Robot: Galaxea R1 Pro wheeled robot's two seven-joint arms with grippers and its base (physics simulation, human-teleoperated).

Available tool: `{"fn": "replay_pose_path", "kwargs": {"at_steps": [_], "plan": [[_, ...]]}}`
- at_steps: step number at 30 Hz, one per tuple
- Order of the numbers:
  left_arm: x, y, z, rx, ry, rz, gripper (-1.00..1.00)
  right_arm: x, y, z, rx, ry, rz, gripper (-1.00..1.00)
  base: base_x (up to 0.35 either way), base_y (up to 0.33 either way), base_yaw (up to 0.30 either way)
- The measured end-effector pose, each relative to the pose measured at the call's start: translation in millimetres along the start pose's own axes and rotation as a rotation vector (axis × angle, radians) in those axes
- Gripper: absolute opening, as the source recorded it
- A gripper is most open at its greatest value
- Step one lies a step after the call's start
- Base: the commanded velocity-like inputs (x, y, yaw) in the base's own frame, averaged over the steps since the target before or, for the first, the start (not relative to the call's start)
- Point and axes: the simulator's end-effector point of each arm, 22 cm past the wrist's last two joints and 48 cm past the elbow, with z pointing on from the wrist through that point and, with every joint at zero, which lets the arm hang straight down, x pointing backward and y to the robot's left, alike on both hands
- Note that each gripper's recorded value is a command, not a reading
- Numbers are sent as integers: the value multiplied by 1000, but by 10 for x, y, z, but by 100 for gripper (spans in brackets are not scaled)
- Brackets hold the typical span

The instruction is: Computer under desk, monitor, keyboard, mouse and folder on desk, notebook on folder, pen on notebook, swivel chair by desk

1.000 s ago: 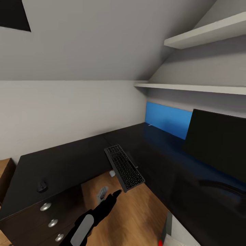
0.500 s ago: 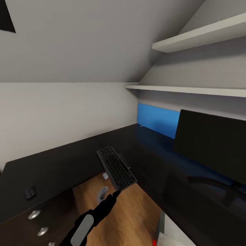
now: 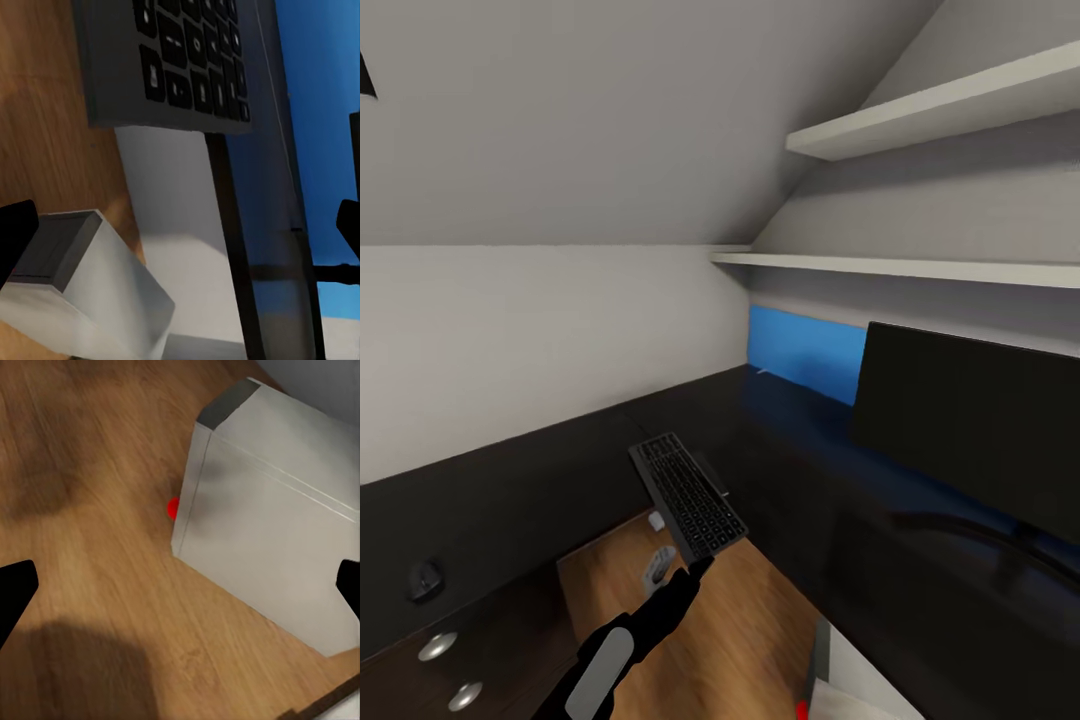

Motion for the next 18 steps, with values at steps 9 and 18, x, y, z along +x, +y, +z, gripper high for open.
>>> {"fn": "replay_pose_path", "kwargs": {"at_steps": [9,18], "plan": [[-8,2,-4,0,-1,2,100,-2,0,0,0,-1,0,100,174,133,-7],[-10,3,-2,0,-1,1,100,-1,0,1,0,0,0,100,39,27,-1]]}}
